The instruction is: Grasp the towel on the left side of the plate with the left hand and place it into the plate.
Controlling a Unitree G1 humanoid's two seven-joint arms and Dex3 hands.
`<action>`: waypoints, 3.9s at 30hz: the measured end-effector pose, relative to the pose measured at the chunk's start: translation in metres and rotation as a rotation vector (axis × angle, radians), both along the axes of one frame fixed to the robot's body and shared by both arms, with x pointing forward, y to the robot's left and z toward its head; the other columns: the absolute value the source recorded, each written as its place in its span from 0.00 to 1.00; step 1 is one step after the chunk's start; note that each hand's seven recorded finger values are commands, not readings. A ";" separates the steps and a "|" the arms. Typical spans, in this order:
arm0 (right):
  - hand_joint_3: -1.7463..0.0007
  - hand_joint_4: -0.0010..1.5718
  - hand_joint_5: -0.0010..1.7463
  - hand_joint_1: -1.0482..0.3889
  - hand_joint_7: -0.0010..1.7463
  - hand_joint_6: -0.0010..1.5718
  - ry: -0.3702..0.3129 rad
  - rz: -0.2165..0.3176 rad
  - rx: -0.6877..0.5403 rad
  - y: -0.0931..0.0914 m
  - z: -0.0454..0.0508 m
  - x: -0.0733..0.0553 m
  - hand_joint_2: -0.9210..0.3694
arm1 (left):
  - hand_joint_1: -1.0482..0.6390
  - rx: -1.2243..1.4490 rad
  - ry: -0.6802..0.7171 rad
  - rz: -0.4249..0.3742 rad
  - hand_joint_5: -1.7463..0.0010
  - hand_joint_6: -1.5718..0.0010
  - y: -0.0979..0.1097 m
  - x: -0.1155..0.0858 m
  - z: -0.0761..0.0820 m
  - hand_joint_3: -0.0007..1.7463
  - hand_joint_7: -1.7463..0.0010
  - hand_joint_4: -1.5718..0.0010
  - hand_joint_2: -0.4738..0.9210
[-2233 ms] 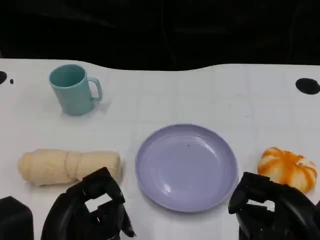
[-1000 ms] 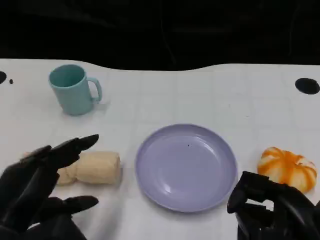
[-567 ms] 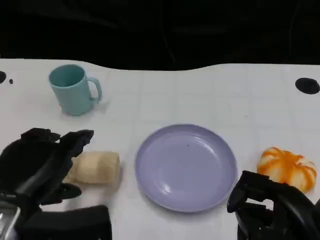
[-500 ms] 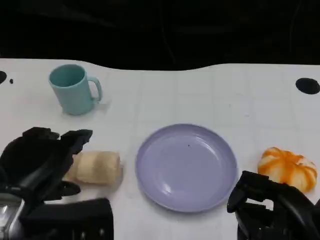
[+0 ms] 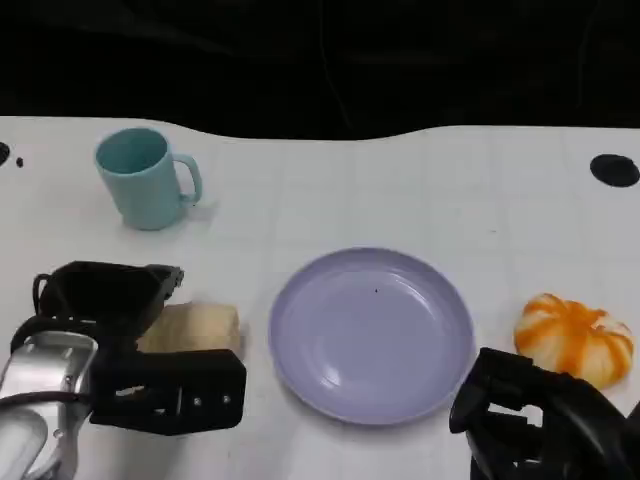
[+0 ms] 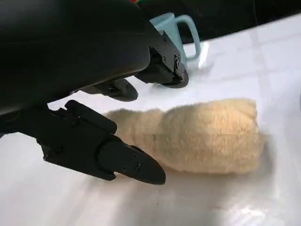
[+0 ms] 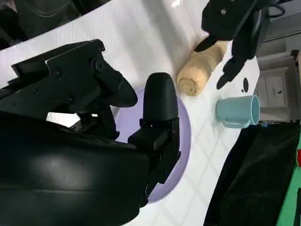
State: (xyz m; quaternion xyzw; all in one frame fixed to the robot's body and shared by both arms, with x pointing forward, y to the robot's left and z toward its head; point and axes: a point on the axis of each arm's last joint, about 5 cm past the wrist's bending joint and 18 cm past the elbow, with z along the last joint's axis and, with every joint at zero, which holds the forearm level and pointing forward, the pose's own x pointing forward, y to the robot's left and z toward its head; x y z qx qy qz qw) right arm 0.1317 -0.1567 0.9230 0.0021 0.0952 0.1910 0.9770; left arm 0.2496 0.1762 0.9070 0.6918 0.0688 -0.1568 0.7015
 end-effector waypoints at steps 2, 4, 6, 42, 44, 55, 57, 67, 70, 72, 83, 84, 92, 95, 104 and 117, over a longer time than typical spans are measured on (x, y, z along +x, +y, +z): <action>0.38 0.46 1.00 0.69 0.93 0.36 -0.002 0.000 0.000 0.000 0.0008 -0.001 0.20 | 0.33 0.010 0.034 -0.001 0.97 0.77 -0.001 0.003 -0.007 0.00 0.99 0.69 0.98; 0.38 0.46 1.00 0.69 0.93 0.36 -0.001 0.001 0.000 0.000 0.0015 -0.001 0.20 | 0.33 0.014 0.066 -0.003 0.97 0.76 -0.004 0.006 -0.013 0.00 0.99 0.69 0.98; 0.38 0.46 1.00 0.68 0.92 0.36 0.002 0.001 0.000 0.000 0.0015 -0.001 0.20 | 0.36 0.012 0.077 -0.003 0.97 0.74 -0.006 0.010 -0.015 0.01 0.99 0.66 0.99; 0.40 0.46 1.00 0.69 0.92 0.36 0.014 -0.002 0.000 0.003 0.0029 -0.001 0.18 | 0.48 -0.414 -0.398 -0.090 0.00 0.62 -0.038 0.008 0.000 0.34 0.00 0.44 0.84; 0.40 0.46 1.00 0.70 0.92 0.36 0.015 -0.002 0.000 0.003 0.0028 -0.002 0.18 | 0.49 -0.455 -0.375 -0.110 0.00 0.61 -0.052 0.008 0.011 0.37 0.00 0.44 0.82; 0.41 0.46 1.00 0.69 0.92 0.35 0.027 -0.007 0.001 0.003 0.0025 -0.003 0.17 | 0.48 -0.481 -0.252 -0.230 0.00 0.57 -0.111 0.010 0.037 0.40 0.07 0.47 0.80; 0.41 0.46 1.00 0.69 0.92 0.35 0.026 -0.006 0.002 0.003 0.0028 -0.004 0.17 | 0.48 -0.476 -0.238 -0.246 0.00 0.57 -0.121 0.012 0.039 0.38 0.05 0.46 0.80; 0.42 0.46 1.00 0.69 0.92 0.36 0.023 -0.004 0.003 0.004 0.0036 -0.005 0.17 | 0.48 -0.496 -0.176 -0.286 0.00 0.55 -0.147 0.011 0.027 0.42 0.18 0.44 0.80; 0.41 0.46 1.00 0.69 0.92 0.36 0.022 -0.004 0.005 0.004 0.0040 -0.006 0.17 | 0.46 -0.499 -0.170 -0.302 0.03 0.43 -0.148 0.011 0.026 0.28 0.61 0.50 0.87; 0.41 0.46 1.00 0.68 0.92 0.36 0.020 -0.003 0.005 0.004 0.0044 -0.006 0.17 | 0.44 -0.499 -0.160 -0.310 0.16 0.44 -0.147 0.011 0.026 0.14 0.81 0.59 0.97; 0.41 0.46 1.00 0.69 0.92 0.36 0.015 -0.002 0.007 0.004 0.0054 -0.006 0.17 | 0.16 -0.314 -0.006 -0.368 0.93 0.92 -0.140 0.010 0.033 0.09 1.00 0.92 1.00; 0.41 0.46 1.00 0.69 0.92 0.36 0.015 -0.002 0.008 0.004 0.0054 -0.006 0.17 | 0.15 -0.308 -0.005 -0.372 0.94 0.93 -0.140 0.009 0.034 0.09 1.00 0.93 1.00; 0.41 0.46 1.00 0.69 0.93 0.36 0.014 -0.001 0.007 0.004 0.0056 -0.006 0.17 | 0.09 -0.284 -0.034 -0.396 0.93 0.92 -0.137 0.007 0.044 0.11 0.99 0.94 1.00; 0.41 0.46 1.00 0.68 0.93 0.36 0.015 -0.001 0.007 0.004 0.0056 -0.006 0.17 | 0.08 -0.299 -0.050 -0.416 0.92 0.92 -0.133 0.006 0.047 0.11 0.99 0.93 1.00; 0.41 0.46 1.00 0.68 0.93 0.36 0.014 -0.002 0.007 0.004 0.0058 -0.006 0.18 | 0.30 -0.495 -0.091 -0.418 0.78 0.78 -0.092 -0.008 0.054 0.12 0.94 0.74 1.00; 0.40 0.46 1.00 0.70 0.93 0.36 0.023 0.000 0.009 0.005 0.0056 -0.006 0.18 | 0.58 -1.080 -0.128 -0.244 0.24 0.47 -0.032 -0.048 0.040 0.62 0.42 0.48 0.70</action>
